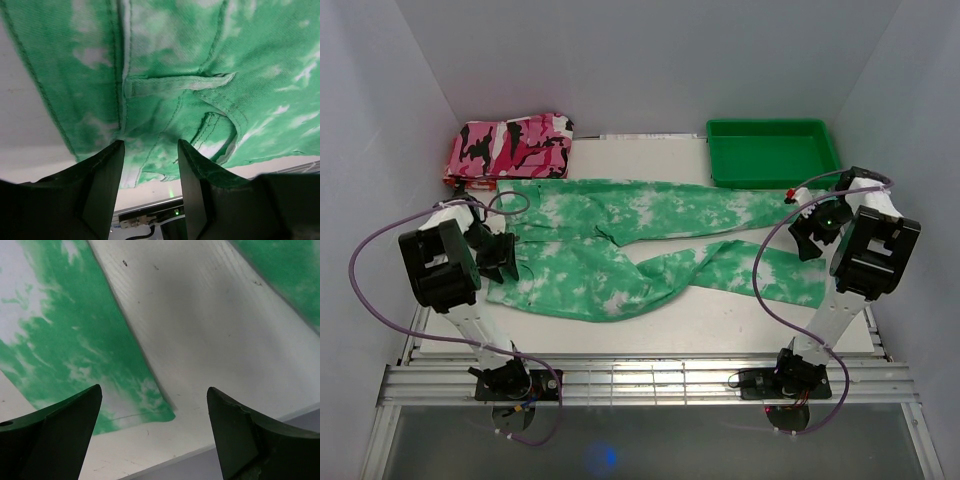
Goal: Fold and stack the trousers
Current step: Flatten the trousers out
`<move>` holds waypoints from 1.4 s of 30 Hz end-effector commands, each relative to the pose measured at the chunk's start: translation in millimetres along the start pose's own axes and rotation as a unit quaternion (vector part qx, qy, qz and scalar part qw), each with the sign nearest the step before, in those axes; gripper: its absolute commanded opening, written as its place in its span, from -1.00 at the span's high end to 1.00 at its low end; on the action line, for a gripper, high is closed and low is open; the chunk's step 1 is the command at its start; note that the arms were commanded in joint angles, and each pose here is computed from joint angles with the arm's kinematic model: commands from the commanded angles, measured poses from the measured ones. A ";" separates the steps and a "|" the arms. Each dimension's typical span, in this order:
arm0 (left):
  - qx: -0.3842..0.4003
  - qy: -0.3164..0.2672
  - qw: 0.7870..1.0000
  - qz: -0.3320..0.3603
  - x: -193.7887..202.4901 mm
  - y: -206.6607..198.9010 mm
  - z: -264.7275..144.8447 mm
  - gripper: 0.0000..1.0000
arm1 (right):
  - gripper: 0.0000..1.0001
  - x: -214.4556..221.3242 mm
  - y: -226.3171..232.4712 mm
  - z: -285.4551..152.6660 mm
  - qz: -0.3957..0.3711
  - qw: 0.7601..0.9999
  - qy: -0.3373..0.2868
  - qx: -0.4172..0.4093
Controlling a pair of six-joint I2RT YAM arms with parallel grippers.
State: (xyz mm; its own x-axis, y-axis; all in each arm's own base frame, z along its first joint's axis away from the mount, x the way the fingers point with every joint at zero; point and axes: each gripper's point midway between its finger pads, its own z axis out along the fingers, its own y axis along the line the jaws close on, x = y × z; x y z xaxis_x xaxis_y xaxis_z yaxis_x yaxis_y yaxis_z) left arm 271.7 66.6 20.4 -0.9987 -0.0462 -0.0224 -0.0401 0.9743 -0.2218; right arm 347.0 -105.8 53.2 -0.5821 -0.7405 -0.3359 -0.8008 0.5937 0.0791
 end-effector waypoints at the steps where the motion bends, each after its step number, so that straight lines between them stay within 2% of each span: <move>1: -0.065 0.019 0.998 -0.018 -0.2 48.7 21.8 -0.18 | -0.82 9.7 -1.8 15.6 -0.079 0.997 0.014 -0.005; 8: -0.099 -0.004 0.995 -0.020 -30.9 75.4 -1.9 -0.19 | -0.66 34.6 21.2 45.5 -0.107 0.994 0.035 -0.011; 10: -0.102 -0.006 0.994 -0.025 -35.7 80.9 -6.3 -0.24 | -0.46 41.5 30.2 51.7 -0.117 0.992 0.040 -0.014; 13: -0.084 -0.029 0.996 -0.024 -50.2 75.4 -19.5 -0.40 | -0.02 42.6 40.7 55.5 -0.125 0.991 0.036 -0.017; 14: -0.071 -0.041 0.996 -0.022 -56.0 69.4 -24.7 -0.44 | 0.32 41.8 44.2 55.8 -0.126 0.991 0.033 -0.021; 16: -0.056 -0.058 0.997 -0.021 -61.3 61.2 -34.5 -0.46 | 0.73 37.3 48.8 52.2 -0.129 0.991 0.026 -0.028; 17: -0.052 -0.064 0.996 -0.023 -62.7 57.9 -37.9 -0.46 | 0.84 33.9 48.4 50.0 -0.129 0.991 0.020 -0.027; 22: -0.028 -0.097 0.995 -0.021 -67.9 37.6 -57.1 -0.45 | 0.85 1.9 32.6 20.2 -0.124 0.992 -0.023 0.000; 25: -0.015 -0.087 0.996 -0.032 -61.6 33.4 -48.3 -0.38 | 0.84 -24.3 10.0 -9.3 -0.150 0.986 -0.052 0.050; 30: -0.030 -0.053 0.996 -0.063 -51.1 46.8 -11.8 -0.06 | 0.85 -71.7 -23.1 -69.3 -0.198 0.965 -0.103 0.138; 34: -0.049 -0.034 0.994 -0.086 -43.6 64.3 4.4 0.24 | 0.84 -95.0 -21.4 -138.5 -0.255 0.927 -0.154 0.226; 36: -0.055 -0.031 0.993 -0.098 -41.6 75.5 8.4 0.33 | 0.85 -79.3 -10.8 -143.5 -0.292 0.910 -0.160 0.246; 37: -0.056 -0.027 0.993 -0.102 -39.3 78.9 10.3 0.37 | 0.85 -73.7 -1.6 -158.2 -0.319 0.895 -0.152 0.274; 38: -0.063 -0.023 0.992 -0.103 -37.7 84.3 11.3 0.43 | 0.85 -62.1 4.7 -154.9 -0.337 0.888 -0.141 0.278; 39: -0.067 -0.019 0.992 -0.104 -36.4 89.4 13.9 0.46 | 0.85 -46.7 9.7 -148.9 -0.350 0.885 -0.126 0.280; 41: -0.078 -0.020 0.990 -0.114 -33.7 108.4 11.7 0.55 | 0.85 13.4 27.0 -115.7 -0.382 0.882 -0.073 0.267; 42: -0.082 -0.022 0.990 -0.115 -34.7 114.2 10.1 0.56 | 0.85 23.7 24.7 -119.8 -0.372 0.885 -0.059 0.273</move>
State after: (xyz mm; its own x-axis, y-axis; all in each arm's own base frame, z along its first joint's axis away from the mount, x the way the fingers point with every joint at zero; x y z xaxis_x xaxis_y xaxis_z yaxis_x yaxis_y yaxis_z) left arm 309.0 127.6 15.9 -0.9645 -0.2616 -0.0372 -0.2494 0.9479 -0.1984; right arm 323.6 -128.7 207.4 0.0087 -0.9410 -0.3382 -0.7012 0.2354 -0.6730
